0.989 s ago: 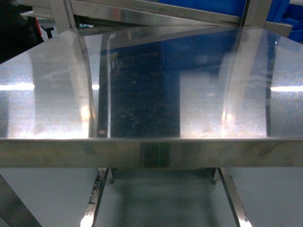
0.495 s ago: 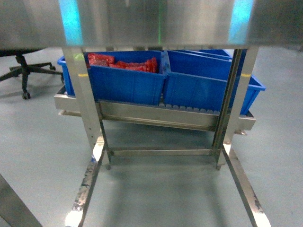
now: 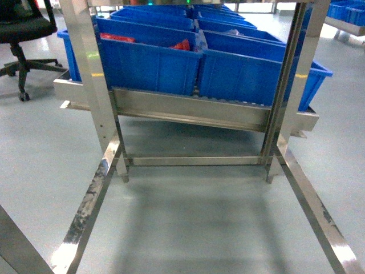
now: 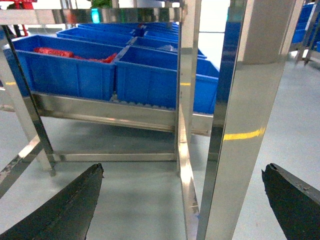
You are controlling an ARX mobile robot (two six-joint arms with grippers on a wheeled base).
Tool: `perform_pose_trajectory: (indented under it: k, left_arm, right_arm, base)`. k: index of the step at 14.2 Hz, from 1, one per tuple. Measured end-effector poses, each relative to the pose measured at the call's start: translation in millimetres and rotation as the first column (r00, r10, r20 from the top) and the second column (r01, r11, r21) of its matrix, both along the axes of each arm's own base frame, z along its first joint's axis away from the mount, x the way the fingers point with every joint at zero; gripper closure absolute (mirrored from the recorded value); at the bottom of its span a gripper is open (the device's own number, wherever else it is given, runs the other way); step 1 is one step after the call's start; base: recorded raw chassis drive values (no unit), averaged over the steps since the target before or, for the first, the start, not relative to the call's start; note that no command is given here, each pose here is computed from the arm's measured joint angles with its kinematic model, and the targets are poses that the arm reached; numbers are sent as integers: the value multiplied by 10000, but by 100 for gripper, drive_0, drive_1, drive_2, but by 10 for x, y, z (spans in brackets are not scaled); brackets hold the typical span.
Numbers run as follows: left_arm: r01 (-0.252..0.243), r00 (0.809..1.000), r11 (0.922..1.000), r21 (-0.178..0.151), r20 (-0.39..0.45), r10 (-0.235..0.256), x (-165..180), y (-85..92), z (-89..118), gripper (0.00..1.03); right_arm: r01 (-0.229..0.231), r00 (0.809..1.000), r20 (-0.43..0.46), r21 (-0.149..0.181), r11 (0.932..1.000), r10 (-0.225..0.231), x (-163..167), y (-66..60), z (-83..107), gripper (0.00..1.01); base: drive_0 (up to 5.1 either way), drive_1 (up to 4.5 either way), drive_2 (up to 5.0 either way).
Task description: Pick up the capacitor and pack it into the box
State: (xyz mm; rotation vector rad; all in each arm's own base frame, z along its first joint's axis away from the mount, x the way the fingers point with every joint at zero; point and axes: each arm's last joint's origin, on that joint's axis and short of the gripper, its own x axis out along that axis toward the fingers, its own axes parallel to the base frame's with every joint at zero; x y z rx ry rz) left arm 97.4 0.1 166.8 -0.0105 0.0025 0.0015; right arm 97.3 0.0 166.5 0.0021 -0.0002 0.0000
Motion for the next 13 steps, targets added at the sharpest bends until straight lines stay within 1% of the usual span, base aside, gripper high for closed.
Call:
perform_pose_trajectory:
  k: [11, 13]
  left_arm:
    - [-4, 10000, 10000, 0, 11, 4, 0, 0, 1, 59]
    - [-4, 10000, 10000, 0, 11, 4, 0, 0, 1, 59]
  right_arm:
    - [0, 10000, 15, 4, 10000, 0, 0, 0, 1, 3]
    - [8, 10000, 27, 4, 10000, -8, 0, 0, 3, 3]
  base:
    - [3, 3, 3]
    - [-478, 263, 263]
